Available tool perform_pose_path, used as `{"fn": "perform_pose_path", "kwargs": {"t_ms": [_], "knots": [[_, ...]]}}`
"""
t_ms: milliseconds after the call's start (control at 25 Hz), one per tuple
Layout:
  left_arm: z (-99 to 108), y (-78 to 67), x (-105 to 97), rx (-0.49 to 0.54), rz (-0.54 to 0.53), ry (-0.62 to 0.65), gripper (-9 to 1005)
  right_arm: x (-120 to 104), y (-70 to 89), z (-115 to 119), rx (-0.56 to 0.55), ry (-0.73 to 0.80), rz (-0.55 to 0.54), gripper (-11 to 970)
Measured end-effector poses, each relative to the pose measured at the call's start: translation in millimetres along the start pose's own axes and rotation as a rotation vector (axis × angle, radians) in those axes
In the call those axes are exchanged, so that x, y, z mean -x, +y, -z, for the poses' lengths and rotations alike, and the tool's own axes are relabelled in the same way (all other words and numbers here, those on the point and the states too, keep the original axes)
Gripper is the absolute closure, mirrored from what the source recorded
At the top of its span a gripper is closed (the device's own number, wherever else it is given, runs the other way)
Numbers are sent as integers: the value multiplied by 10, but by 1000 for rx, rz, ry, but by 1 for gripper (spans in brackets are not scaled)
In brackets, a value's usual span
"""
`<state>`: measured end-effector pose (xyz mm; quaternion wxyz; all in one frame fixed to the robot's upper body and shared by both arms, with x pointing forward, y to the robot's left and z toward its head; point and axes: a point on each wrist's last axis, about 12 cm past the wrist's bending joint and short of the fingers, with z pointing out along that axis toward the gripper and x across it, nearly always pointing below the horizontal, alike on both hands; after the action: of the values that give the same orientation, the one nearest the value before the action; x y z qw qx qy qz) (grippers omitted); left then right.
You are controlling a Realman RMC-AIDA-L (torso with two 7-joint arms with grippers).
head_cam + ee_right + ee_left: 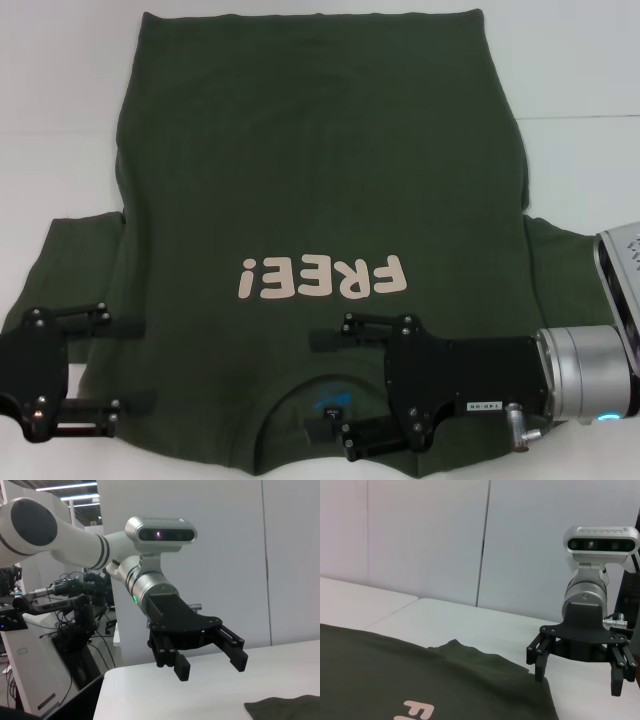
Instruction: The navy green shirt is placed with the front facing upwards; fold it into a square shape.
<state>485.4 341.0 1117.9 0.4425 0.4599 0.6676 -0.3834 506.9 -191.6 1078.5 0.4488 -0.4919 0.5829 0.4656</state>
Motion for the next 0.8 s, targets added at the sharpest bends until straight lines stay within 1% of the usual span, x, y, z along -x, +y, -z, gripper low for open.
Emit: {"fn": "perform_pose_path", "kwargs": {"t_ms": [240, 440, 520, 600, 640, 680, 800], "knots": [[-20, 33, 36, 13, -14, -25, 198, 16, -26, 24, -21, -13, 1, 78], [-51, 99, 73, 30, -18, -37, 197, 44, -81, 56, -61, -35, -1, 81], [-69, 126, 88, 34, -20, -39, 197, 61, -144, 83, -107, -44, -19, 82], [-97, 149, 110, 29, -22, -43, 197, 78, -227, 123, -171, -51, -60, 84], [-114, 160, 122, 25, -24, -45, 197, 108, -313, 196, -237, -73, -120, 84], [-129, 171, 131, 22, -25, -47, 198, 108, -313, 196, -237, -73, -120, 85], [-170, 211, 150, 24, -27, -46, 198, 181, -393, 315, -296, -110, -175, 87]]}}
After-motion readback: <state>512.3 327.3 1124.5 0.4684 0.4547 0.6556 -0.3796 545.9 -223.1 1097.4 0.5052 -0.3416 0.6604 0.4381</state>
